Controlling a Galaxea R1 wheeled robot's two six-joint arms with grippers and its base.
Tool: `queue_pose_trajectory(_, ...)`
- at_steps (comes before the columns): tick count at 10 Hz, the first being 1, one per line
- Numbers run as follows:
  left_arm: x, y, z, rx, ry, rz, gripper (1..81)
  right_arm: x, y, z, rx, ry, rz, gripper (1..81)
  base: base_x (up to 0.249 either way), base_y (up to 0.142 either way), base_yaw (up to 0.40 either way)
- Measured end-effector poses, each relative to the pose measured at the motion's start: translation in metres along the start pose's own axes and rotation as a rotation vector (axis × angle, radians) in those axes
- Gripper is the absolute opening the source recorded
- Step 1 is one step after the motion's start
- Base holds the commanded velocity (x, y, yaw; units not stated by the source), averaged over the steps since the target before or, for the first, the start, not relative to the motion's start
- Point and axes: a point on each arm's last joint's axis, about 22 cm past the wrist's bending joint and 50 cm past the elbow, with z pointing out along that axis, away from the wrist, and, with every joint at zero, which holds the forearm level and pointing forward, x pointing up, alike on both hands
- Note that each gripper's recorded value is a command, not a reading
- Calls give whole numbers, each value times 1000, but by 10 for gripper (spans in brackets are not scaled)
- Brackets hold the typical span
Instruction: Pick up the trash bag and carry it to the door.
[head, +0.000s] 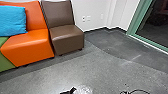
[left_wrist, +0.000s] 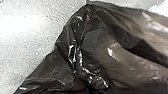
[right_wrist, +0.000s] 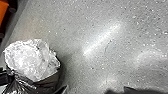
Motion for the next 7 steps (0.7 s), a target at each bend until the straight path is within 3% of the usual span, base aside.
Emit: queue_pose_trajectory(7, -1, 1, 1, -1, -1, 0, 10, 0, 0, 0, 0, 0, 0, 811, 0, 0, 0)
